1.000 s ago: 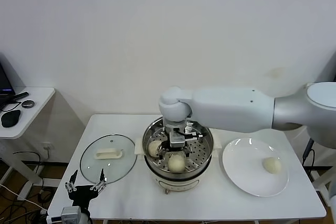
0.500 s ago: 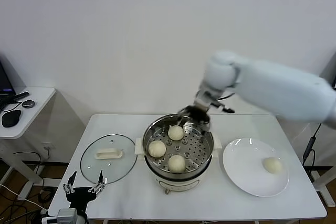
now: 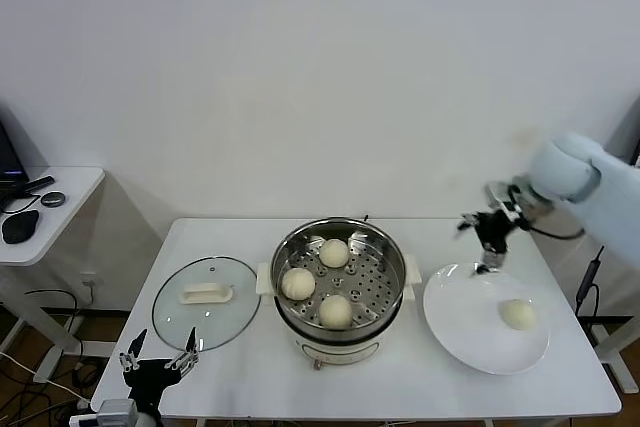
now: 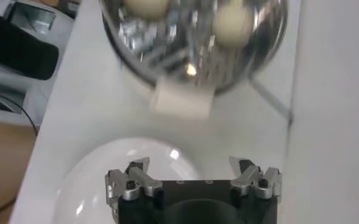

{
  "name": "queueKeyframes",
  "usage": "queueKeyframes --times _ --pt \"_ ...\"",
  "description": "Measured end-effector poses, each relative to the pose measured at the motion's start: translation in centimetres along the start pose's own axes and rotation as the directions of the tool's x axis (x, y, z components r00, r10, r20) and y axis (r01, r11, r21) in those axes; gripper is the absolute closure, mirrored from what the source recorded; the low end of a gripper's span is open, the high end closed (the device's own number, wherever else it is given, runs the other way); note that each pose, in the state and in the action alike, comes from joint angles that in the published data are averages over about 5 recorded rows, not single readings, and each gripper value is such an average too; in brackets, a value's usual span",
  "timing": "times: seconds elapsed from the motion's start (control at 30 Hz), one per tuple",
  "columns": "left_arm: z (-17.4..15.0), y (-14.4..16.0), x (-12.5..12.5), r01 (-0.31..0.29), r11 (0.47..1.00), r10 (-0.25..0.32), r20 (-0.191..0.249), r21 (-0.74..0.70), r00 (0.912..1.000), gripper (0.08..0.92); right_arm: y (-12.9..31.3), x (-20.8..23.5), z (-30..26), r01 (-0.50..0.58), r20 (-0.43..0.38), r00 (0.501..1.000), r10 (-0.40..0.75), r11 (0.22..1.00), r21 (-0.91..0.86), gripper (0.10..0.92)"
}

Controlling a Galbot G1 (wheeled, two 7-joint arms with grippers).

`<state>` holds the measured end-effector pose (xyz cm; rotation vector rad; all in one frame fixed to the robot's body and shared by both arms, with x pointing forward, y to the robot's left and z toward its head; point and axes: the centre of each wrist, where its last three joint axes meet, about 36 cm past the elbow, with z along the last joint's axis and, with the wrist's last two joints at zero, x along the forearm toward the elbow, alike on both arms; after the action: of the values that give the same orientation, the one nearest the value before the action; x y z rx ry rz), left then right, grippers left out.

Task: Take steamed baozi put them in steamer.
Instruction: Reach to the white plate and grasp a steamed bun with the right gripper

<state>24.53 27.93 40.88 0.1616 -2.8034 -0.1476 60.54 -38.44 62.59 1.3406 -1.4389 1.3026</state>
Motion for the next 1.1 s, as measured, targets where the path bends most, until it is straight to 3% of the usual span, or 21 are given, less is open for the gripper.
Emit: queueKeyframes --times 0.5,1.1 --pt "1.3 -0.5 0.7 -0.01 1.0 0.01 -0.047 0.011 0.9988 0.177 3.6 -6.8 8.3 0.024 -0.159 0.986 -0.047 0.989 -0.144 0.2" --pt "2.1 -0.5 0.7 -0.001 1.0 0.001 -0.072 0.004 0.9974 0.177 4.1 -11.7 10.6 0.057 -0.226 0.971 -0.082 0.992 -0.115 0.2"
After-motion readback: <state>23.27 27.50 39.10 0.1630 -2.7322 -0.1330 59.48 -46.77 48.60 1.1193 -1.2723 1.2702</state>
